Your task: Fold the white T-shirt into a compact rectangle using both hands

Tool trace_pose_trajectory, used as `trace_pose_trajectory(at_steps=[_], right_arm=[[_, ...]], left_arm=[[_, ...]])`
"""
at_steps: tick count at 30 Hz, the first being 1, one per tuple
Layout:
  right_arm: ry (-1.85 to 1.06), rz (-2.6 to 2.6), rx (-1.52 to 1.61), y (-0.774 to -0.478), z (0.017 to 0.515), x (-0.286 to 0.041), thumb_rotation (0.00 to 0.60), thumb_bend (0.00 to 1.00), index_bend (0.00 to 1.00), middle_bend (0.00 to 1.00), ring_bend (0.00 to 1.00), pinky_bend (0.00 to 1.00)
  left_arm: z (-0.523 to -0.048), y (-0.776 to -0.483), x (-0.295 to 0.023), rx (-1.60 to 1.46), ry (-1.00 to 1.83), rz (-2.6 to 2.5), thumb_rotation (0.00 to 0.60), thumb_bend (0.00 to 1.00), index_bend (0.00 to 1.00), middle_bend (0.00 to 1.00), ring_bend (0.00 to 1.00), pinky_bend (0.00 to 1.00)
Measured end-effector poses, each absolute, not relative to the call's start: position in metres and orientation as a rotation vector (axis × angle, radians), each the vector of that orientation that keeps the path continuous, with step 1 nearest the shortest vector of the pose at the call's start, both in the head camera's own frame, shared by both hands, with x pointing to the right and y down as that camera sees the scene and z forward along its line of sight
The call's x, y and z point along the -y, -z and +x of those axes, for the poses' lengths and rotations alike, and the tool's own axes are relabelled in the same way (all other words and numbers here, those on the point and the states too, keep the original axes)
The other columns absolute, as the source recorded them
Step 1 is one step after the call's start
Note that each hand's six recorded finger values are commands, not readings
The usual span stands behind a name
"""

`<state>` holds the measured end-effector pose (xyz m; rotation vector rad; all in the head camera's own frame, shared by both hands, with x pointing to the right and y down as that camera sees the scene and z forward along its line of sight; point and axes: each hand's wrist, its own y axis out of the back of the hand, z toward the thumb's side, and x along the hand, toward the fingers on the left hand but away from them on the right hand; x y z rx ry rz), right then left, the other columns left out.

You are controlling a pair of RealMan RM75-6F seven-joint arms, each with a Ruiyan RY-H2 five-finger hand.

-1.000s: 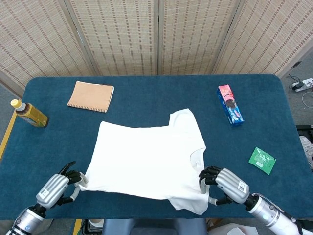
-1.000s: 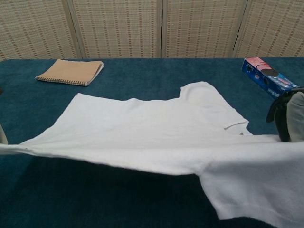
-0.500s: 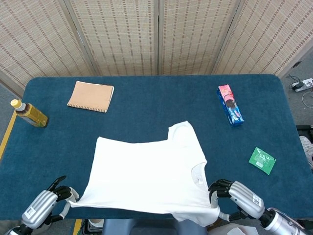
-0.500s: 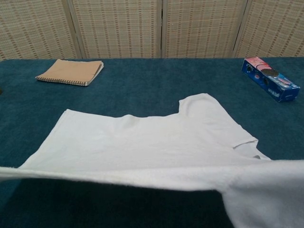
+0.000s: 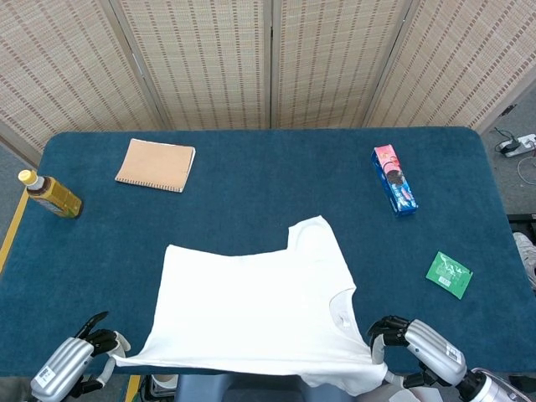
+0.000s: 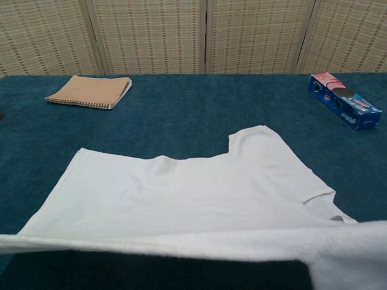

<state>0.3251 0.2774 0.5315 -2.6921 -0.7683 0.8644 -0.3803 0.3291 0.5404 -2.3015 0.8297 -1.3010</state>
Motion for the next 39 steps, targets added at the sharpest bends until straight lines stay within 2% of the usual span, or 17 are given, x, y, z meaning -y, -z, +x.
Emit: trace_pose_trajectory(at_steps=[10, 26, 39], right_arm=[[-0.907, -2.639, 0.789, -0.549, 0.321, -0.27, 0.6, 0.52, 0.85, 0.51, 0.29, 0.26], [-0.955, -2.497, 0.83, -0.592, 0.299, -0.245, 0.6, 0.52, 0.85, 0.49, 0.29, 0.26], [-0.987, -2.382, 0.878, -0.611, 0.298, -0.229, 0.6, 0.52, 0.85, 0.49, 0.29, 0.26]], left_arm=[[-0.376, -0.562, -0.313, -0.782, 1.347, -2.264, 0.6, 0.61, 0.73, 0.41, 0.33, 0.03], [-0.358, -0.61, -0.265, -0.674, 1.347, -2.2, 0.6, 0.61, 0.73, 0.38, 0.29, 0.03], [-0.333, -0.634, -0.231, -0.517, 1.313, -2.083, 0.6, 0.61, 0.73, 0.35, 0.26, 0.03]])
